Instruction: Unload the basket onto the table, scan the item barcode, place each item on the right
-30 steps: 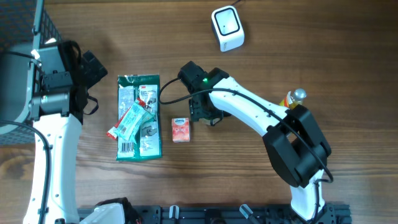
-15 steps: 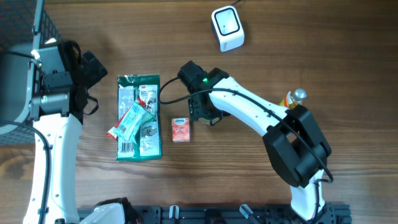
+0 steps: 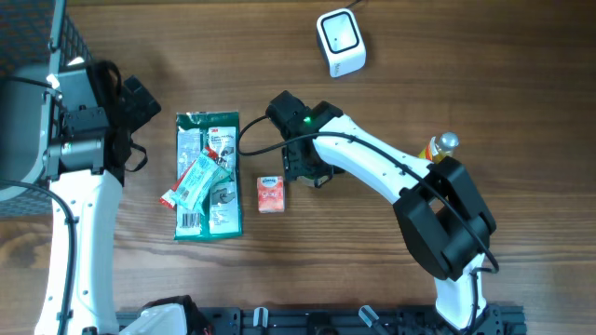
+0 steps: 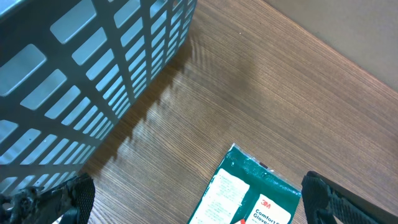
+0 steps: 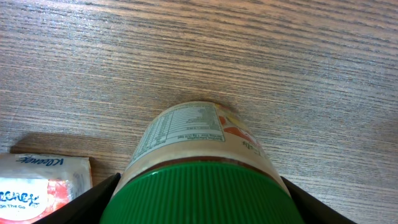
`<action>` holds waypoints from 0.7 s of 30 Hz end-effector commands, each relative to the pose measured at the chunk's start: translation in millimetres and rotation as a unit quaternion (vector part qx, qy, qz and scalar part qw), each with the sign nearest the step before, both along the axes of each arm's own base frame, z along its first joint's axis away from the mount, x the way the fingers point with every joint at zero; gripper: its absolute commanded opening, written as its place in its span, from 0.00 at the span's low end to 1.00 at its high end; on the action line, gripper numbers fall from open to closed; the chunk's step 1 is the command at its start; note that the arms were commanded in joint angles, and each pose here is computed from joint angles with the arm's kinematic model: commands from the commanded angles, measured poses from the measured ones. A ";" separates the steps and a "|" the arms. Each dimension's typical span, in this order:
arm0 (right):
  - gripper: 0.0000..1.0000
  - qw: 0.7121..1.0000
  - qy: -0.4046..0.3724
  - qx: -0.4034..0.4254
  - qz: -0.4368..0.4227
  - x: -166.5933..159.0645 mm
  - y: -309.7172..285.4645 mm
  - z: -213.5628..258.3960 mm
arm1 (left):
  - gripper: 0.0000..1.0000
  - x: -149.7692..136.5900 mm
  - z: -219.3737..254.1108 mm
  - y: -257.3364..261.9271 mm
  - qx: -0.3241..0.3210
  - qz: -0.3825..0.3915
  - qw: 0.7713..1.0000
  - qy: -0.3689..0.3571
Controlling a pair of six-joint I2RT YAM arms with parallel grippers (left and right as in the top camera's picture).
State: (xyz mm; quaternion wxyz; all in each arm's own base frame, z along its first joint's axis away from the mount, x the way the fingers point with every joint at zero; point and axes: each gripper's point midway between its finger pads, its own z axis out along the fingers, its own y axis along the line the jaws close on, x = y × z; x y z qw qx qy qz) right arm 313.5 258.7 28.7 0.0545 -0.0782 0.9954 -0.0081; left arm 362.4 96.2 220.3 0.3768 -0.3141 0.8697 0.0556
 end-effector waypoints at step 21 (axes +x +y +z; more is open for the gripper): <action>0.63 1.000 0.013 -0.002 -0.007 -3.2 -1.1 -10.1 | 1.00 0.2 2.3 2.4 0.005 0.001 1.000 -0.002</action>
